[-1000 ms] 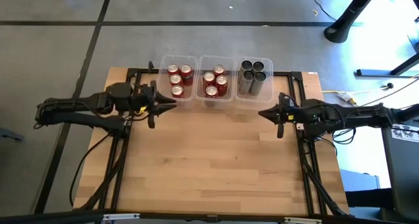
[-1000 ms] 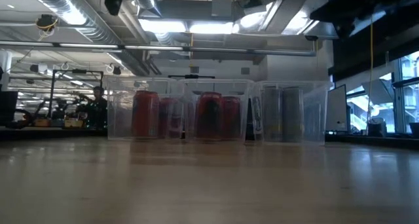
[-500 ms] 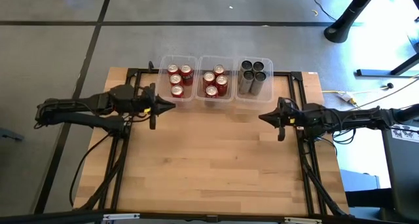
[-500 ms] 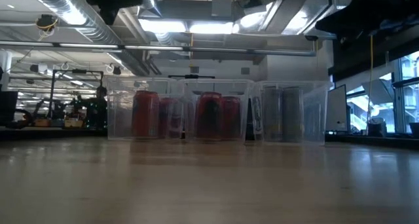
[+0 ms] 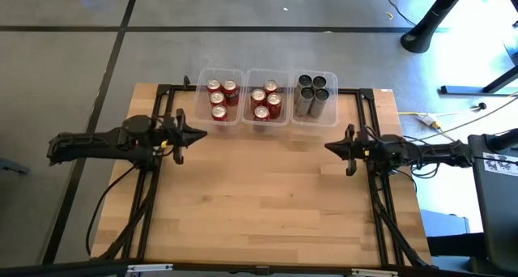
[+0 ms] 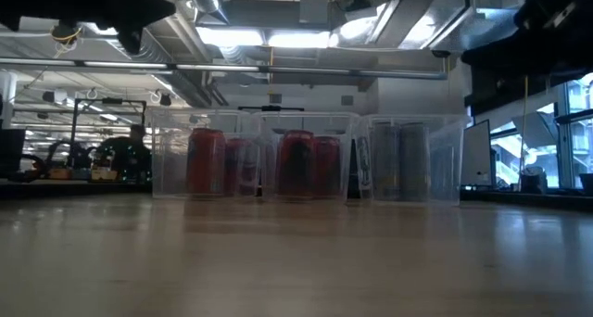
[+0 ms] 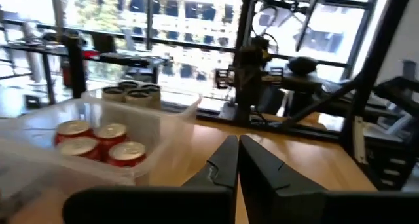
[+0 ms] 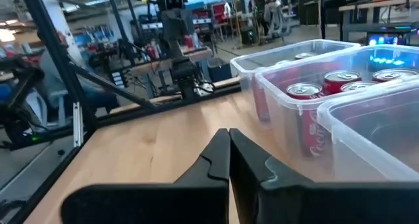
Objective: Sort soda cans
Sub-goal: Return to Home Position
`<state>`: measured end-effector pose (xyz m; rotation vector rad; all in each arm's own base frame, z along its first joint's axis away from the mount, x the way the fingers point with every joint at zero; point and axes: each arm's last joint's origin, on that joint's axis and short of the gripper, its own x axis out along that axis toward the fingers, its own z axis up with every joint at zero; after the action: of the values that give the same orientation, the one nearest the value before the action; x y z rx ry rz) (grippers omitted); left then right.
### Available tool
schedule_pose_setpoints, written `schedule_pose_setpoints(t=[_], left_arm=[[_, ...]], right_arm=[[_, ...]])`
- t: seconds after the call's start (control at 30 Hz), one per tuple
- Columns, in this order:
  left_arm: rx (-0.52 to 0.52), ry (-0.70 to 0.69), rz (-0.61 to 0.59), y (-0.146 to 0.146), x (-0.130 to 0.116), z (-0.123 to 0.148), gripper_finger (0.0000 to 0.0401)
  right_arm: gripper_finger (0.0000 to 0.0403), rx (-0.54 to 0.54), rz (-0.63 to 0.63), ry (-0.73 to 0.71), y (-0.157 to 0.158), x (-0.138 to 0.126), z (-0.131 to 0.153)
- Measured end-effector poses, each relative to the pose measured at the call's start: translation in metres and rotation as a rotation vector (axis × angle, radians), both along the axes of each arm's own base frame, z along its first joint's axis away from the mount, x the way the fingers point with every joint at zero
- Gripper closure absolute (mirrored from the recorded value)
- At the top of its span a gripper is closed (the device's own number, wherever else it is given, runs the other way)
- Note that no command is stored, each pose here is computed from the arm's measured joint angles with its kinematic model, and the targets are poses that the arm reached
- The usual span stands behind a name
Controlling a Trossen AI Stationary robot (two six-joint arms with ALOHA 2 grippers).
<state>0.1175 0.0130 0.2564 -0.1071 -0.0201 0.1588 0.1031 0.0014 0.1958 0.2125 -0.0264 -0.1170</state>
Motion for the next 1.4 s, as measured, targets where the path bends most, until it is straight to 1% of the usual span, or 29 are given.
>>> schedule_pose_setpoints(t=[0.1, 0.17, 0.2, 0.27, 0.3, 0.37, 0.47, 0.7, 0.77, 0.87, 0.97, 1.07, 1.17, 1.33, 1.4], left_arm=[[0.021, 0.004, 0.051, 0.001, -0.008, -0.004, 0.0399], [0.083, 0.043, 0.09, 0.001, -0.012, -0.007, 0.0399], [0.083, 0.064, 0.093, 0.001, -0.013, -0.009, 0.0398], [0.025, 0.085, 0.092, 0.001, -0.015, -0.013, 0.0394], [0.014, 0.086, 0.088, 0.001, -0.014, -0.016, 0.0392], [0.034, 0.082, 0.064, 0.0, -0.014, -0.024, 0.039], [0.035, 0.032, 0.055, -0.001, -0.015, -0.033, 0.0389], [0.042, -0.097, 0.073, -0.001, -0.031, -0.048, 0.0388], [0.043, -0.109, 0.072, -0.001, -0.031, -0.05, 0.0388], [0.033, -0.076, 0.072, -0.001, -0.028, -0.055, 0.0388], [0.039, -0.112, 0.072, -0.001, -0.026, -0.063, 0.0388], [0.047, -0.151, 0.076, -0.001, -0.023, -0.074, 0.0388], [0.038, -0.119, 0.08, 0.0, -0.022, -0.077, 0.0388], [0.051, -0.064, 0.09, 0.0, -0.022, -0.082, 0.0388], [0.037, -0.029, 0.089, 0.0, -0.021, -0.086, 0.0388]], right_arm=[[0.0401, 0.004, -0.022, -0.03, -0.001, -0.004, -0.004], [0.0398, 0.016, -0.035, -0.037, -0.001, -0.006, -0.006], [0.0396, 0.02, -0.04, -0.031, -0.002, -0.006, -0.007], [0.0393, 0.022, -0.042, -0.023, -0.002, -0.006, -0.008], [0.0392, 0.025, -0.042, -0.032, -0.002, -0.006, -0.007], [0.0391, 0.028, -0.042, -0.051, -0.002, -0.006, -0.005], [0.0391, 0.019, -0.04, -0.042, -0.002, -0.006, -0.006], [0.0391, -0.023, -0.035, -0.029, -0.002, -0.009, -0.007], [0.0391, -0.032, -0.034, -0.035, -0.002, -0.01, -0.007], [0.0391, -0.038, -0.035, -0.042, -0.002, -0.011, -0.008], [0.0391, -0.032, -0.033, -0.024, -0.001, -0.009, -0.018], [0.0391, -0.028, -0.018, -0.052, -0.001, -0.007, -0.022], [0.0391, -0.045, 0.0, -0.05, 0.0, -0.007, -0.023], [0.0391, -0.049, 0.027, -0.039, 0.0, -0.006, -0.024], [0.0391, -0.051, 0.046, -0.038, 0.001, -0.006, -0.024]])
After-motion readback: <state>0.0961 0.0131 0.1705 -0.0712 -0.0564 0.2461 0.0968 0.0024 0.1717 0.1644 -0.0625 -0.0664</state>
